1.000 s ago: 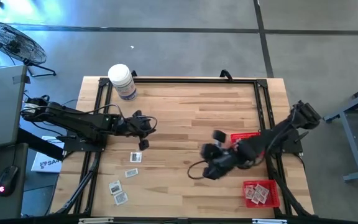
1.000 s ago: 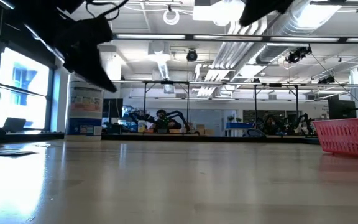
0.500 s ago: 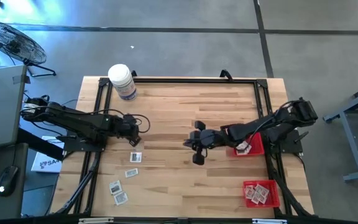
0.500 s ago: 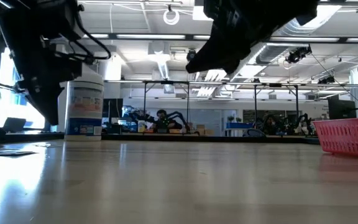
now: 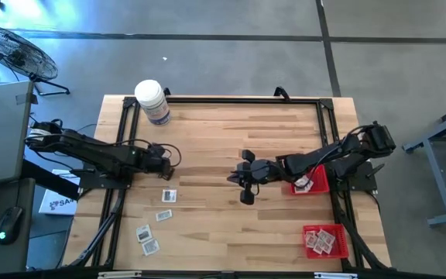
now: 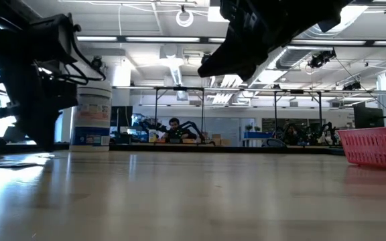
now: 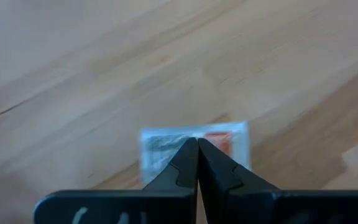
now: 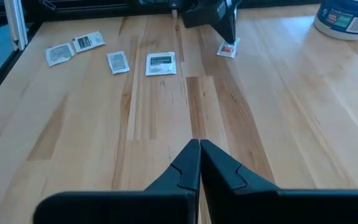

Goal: Pick & Place First Aid Supplies
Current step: Put the orange ointment pack into the bottom red basket

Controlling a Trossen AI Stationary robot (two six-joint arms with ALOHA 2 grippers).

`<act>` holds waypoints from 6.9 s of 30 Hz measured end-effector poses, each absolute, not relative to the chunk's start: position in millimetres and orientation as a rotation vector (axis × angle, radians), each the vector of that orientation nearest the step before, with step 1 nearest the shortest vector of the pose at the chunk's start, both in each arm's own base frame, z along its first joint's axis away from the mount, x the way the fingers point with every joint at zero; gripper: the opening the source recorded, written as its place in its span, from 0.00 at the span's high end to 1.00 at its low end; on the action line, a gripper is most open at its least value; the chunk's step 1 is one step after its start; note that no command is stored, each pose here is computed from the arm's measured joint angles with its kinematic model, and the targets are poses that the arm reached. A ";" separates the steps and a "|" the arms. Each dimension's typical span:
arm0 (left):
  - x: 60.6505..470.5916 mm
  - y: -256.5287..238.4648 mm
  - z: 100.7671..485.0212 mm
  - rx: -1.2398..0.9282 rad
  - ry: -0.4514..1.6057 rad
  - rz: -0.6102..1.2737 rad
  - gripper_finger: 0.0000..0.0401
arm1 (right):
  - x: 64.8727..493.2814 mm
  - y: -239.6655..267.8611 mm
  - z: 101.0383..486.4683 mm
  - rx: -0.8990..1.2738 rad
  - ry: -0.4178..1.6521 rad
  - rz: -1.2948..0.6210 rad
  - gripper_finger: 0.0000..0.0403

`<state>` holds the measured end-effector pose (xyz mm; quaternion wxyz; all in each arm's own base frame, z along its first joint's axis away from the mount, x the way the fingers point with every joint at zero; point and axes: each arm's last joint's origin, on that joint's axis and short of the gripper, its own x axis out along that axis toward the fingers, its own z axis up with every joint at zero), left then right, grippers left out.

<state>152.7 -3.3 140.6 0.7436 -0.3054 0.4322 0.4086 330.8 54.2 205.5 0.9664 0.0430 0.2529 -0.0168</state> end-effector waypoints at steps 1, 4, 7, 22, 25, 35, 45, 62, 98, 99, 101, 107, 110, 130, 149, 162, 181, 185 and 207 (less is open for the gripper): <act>153.8 -3.4 139.3 -0.674 0.930 0.882 1.00 | 330.9 54.2 205.6 0.087 0.510 -0.034 0.99; 158.6 -3.7 135.3 -0.679 0.873 0.830 1.00 | 331.0 54.2 205.8 0.087 0.507 -0.033 1.00; 162.6 -4.4 129.1 -0.686 0.863 0.809 1.00 | 331.1 54.3 206.0 0.089 0.506 -0.030 0.99; 206.3 -9.2 131.2 -0.557 0.640 0.520 1.00 | 331.5 54.4 206.8 0.094 0.496 -0.030 1.00; 213.3 -9.9 137.7 -0.487 0.581 0.458 1.00 | 331.7 54.4 207.2 0.095 0.492 -0.030 1.00; 195.4 -11.0 164.3 -0.364 0.967 0.447 1.00 | 332.2 54.5 208.0 0.123 0.483 -0.036 1.00; 181.6 -6.6 145.3 -0.370 0.949 0.594 1.00 | 333.1 53.3 209.9 0.115 0.455 -0.080 1.00; 203.4 -10.8 115.9 -0.390 0.830 0.440 1.00 | 333.3 54.1 210.3 0.122 0.454 -0.054 1.00; 286.8 -23.9 148.7 -0.257 0.642 0.113 1.00 | 393.4 36.8 148.0 -0.073 0.609 -0.080 0.61; 285.0 -23.4 157.2 -0.232 0.635 0.112 1.00 | 394.5 33.4 149.1 -0.065 0.627 -0.088 0.60; 277.1 -20.6 172.2 -0.151 0.649 0.155 1.00 | 397.1 27.7 151.9 -0.061 0.656 -0.090 0.59; 246.4 -9.3 218.9 -0.008 0.563 0.427 1.00 | 401.2 17.9 146.1 -0.053 0.694 -0.036 0.59; 235.0 -6.3 226.4 -0.023 0.532 0.510 1.00 | 404.4 14.0 132.5 -0.041 0.709 -0.016 0.60; 222.8 -5.1 208.3 -0.005 0.598 0.521 1.00 | 439.7 14.2 133.5 -0.109 0.794 0.044 0.65; 221.7 -4.8 207.3 0.011 0.615 0.530 1.00 | 444.2 14.3 96.9 -0.071 0.874 0.035 0.66; 221.6 -4.7 207.2 0.011 0.616 0.531 1.00 | 439.3 10.1 92.0 -0.108 0.938 0.016 0.92; 220.4 -4.6 206.3 0.018 0.633 0.531 1.00 | 431.0 9.9 154.2 -0.099 0.829 -0.047 1.00; 220.3 -4.6 206.1 0.019 0.635 0.532 1.00 | 425.5 16.3 168.0 -0.070 0.827 -0.016 1.00; 222.3 -4.7 208.4 0.008 0.603 0.532 1.00 | 261.7 147.3 249.1 0.357 1.492 -0.345 1.00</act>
